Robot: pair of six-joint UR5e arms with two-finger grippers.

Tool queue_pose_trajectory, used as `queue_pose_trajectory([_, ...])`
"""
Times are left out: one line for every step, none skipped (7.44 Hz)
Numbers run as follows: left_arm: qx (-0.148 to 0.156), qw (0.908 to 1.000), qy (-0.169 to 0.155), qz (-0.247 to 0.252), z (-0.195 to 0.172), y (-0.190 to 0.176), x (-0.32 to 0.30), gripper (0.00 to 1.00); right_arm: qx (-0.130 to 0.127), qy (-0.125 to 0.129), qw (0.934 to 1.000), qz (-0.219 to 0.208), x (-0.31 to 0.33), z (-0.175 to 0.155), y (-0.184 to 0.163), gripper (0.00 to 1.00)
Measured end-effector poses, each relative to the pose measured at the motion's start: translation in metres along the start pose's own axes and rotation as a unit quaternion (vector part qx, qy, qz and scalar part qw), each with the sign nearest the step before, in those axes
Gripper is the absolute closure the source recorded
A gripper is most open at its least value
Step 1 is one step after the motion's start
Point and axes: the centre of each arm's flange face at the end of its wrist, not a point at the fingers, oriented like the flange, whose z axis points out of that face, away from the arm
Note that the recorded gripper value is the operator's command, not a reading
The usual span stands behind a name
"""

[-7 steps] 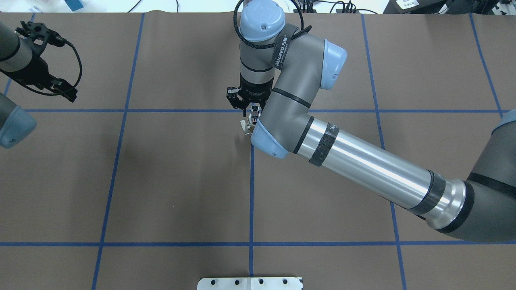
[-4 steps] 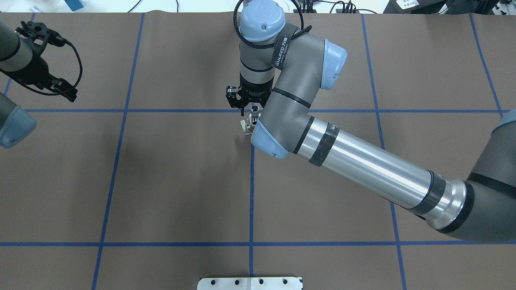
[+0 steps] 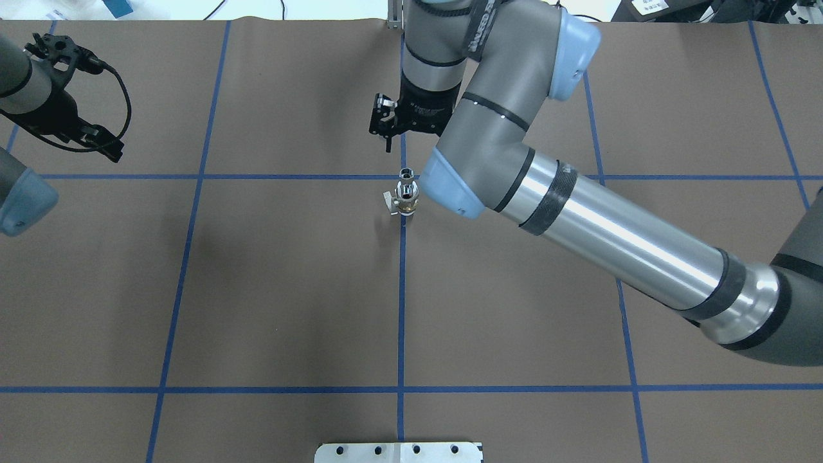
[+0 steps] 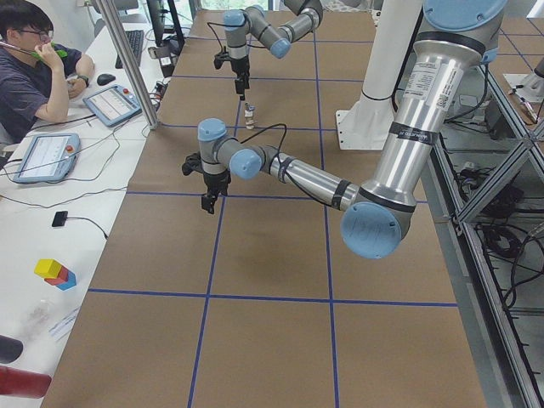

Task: Assemble PPR valve and pipe with both arms
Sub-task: 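Open the right gripper and raise it away from the assembly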

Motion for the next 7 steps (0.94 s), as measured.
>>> queue_pose_trajectory([0.003, 1.0000, 0.000, 0.000, -0.004, 0.000, -0.002, 0.00, 0.008, 0.011, 0.9999, 0.000, 0.054, -0.029, -0.013, 0.01])
queue_pose_trajectory([0.007, 1.0000, 0.005, -0.004, -0.012, 0.000, -0.008, 0.00, 0.020, 0.029, 0.9990, -0.028, 0.129, -0.051, -0.026, 0.01])
queue_pose_trajectory([0.012, 0.9996, 0.021, -0.013, -0.028, 0.002, -0.023, 0.00, 0.028, 0.050, 0.9960, -0.068, 0.214, -0.067, -0.040, 0.01])
queue_pose_trajectory([0.017, 0.9990, 0.038, -0.017, -0.046, 0.012, -0.051, 0.00, 0.025, 0.065, 0.9936, -0.089, 0.299, -0.077, -0.058, 0.01])
queue_pose_trajectory([0.020, 0.9988, 0.044, -0.007, -0.058, 0.028, -0.086, 0.00, 0.017, 0.069, 0.9942, -0.081, 0.372, -0.085, -0.072, 0.01])
queue_pose_trajectory([0.019, 0.9990, 0.041, 0.004, -0.064, 0.050, -0.124, 0.00, 0.013, 0.071, 0.9949, -0.070, 0.435, -0.091, -0.080, 0.01])
queue_pose_trajectory([0.016, 0.9992, 0.034, 0.011, -0.066, 0.074, -0.163, 0.00, 0.010, 0.078, 0.9933, -0.084, 0.495, -0.091, -0.083, 0.01])
